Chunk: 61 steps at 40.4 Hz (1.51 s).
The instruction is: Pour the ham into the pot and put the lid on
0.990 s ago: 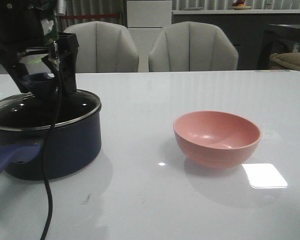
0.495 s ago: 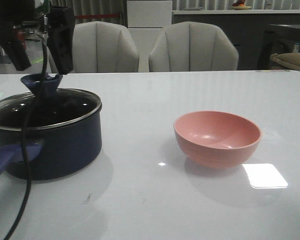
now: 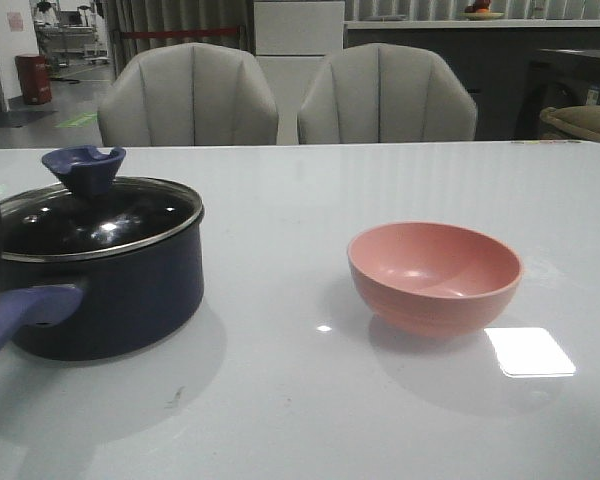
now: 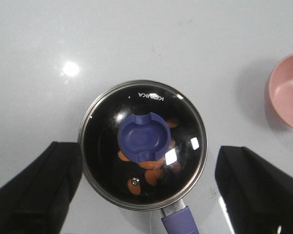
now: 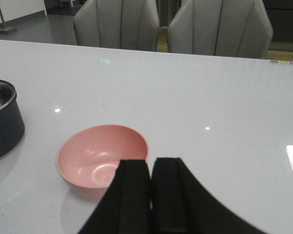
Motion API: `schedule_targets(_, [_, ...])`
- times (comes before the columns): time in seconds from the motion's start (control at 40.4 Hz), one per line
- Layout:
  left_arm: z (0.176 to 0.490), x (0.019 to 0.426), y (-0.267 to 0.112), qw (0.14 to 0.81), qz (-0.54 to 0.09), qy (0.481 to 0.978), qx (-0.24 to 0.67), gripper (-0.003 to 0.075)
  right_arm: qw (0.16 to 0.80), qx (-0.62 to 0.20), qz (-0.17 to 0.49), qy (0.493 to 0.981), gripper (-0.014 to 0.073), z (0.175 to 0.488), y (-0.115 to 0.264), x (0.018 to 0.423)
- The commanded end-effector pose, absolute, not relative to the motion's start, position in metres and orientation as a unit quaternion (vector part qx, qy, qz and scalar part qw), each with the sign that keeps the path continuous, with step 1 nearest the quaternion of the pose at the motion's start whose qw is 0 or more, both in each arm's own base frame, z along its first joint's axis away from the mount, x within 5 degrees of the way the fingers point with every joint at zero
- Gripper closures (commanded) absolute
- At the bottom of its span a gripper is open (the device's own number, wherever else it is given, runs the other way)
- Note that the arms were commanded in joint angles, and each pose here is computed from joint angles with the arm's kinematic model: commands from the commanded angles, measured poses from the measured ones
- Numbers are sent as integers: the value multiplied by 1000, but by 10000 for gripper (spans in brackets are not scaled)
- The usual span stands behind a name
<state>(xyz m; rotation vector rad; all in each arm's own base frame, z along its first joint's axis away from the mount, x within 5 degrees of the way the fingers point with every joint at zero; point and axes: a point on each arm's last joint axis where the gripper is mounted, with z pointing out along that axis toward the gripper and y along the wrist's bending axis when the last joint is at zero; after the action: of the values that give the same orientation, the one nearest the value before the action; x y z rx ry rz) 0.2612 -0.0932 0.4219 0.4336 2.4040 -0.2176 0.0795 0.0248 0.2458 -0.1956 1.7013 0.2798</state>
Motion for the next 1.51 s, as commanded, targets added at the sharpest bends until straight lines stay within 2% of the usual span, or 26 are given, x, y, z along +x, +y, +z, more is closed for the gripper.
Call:
schedule_targets(0.0, [448, 229, -84, 421, -100, 887, 161, 136, 686, -83, 125, 712, 448, 262, 25, 81])
schedule_targets(0.149, [446, 190, -71, 456, -105, 870, 157, 136, 686, -83, 125, 712, 448, 262, 25, 81])
schedule_targets(0.421, [409, 135, -51, 521, -115, 833, 146, 136, 686, -83, 125, 712, 448, 262, 25, 81])
schedule_targets(0.768, [346, 65, -25, 661, -131, 729, 120, 136, 686, -83, 125, 712, 448, 262, 25, 81])
schedule_targets(0.966, [302, 48, -18, 696, -135, 696, 112, 136, 686, -83, 125, 712, 448, 262, 25, 81])
schedule_targets(1.188, [264, 55, -20, 675, -130, 718, 113, 145, 686, -83, 125, 712, 448, 262, 25, 81])
schedule_targets(1.263, [265, 55, -20, 686, -131, 707, 110, 213, 686, -83, 125, 712, 448, 262, 25, 81])
schedule_targets(1.288, [266, 55, -20, 690, -132, 703, 109, 303, 686, -83, 125, 712, 448, 262, 25, 81])
schedule_targets(1.411, [267, 55, -20, 696, -132, 698, 108, 589, 686, -83, 125, 712, 448, 262, 25, 81])
schedule_targets(1.436, [267, 55, -20, 696, -132, 697, 108, 624, 686, -83, 125, 712, 448, 262, 25, 81])
schedule_targets(1.486, [267, 55, -20, 697, -132, 697, 108, 591, 686, -83, 125, 712, 448, 262, 25, 81])
